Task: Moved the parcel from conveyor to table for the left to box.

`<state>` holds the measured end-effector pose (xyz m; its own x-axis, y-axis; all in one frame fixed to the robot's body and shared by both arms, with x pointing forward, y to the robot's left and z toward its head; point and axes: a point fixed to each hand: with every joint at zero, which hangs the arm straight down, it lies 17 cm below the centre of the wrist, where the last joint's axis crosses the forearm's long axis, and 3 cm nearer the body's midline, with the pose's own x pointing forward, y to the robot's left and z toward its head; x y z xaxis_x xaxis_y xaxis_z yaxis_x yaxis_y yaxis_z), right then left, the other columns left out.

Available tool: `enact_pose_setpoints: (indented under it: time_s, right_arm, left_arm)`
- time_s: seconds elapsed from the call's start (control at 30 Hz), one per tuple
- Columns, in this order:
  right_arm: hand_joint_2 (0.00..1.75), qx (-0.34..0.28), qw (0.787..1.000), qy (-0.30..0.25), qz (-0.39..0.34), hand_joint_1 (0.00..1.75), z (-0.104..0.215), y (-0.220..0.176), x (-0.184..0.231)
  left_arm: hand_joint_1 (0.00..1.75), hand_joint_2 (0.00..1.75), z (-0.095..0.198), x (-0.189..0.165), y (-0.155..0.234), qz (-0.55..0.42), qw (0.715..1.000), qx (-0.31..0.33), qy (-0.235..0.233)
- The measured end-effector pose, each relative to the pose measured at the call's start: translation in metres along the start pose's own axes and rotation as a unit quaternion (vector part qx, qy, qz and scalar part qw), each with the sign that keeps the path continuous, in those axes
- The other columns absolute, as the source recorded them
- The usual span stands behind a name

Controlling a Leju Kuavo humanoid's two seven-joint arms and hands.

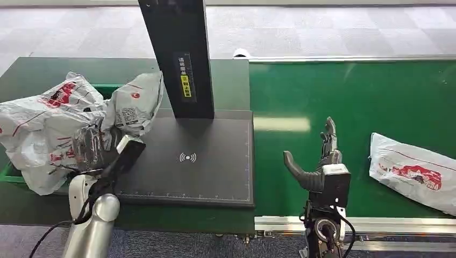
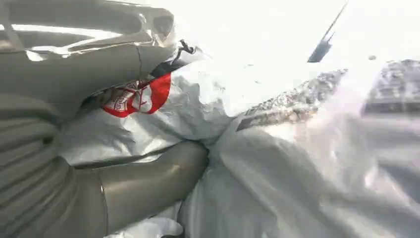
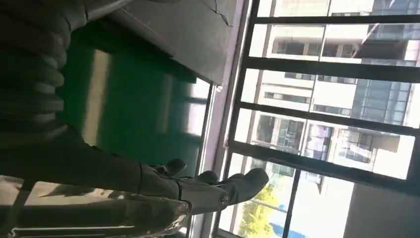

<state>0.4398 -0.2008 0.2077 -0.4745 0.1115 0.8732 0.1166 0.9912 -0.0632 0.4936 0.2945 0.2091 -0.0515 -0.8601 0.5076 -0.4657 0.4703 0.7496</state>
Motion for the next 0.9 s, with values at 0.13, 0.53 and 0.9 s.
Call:
enact_pose_setpoints:
  time_s: [0.13,0.53,0.9]
  right_arm:
    - [1.75,0.0,1.0,0.001,0.001,0.0,0.0,-0.001,-0.001]
    - [1.75,0.009,1.0,0.002,0.0,0.0,0.001,0.0,-0.002]
    - [1.75,0.016,1.0,0.005,0.0,0.0,0.007,0.001,0.0]
  left_arm:
    - [1.75,1.75,0.001,-0.02,-0.016,-0.008,0.999,-0.025,0.021]
    - [1.75,1.75,0.007,-0.051,-0.043,-0.027,0.994,-0.081,0.069]
    - [1.75,1.75,-0.008,-0.044,0.038,-0.02,0.993,0.117,0.014]
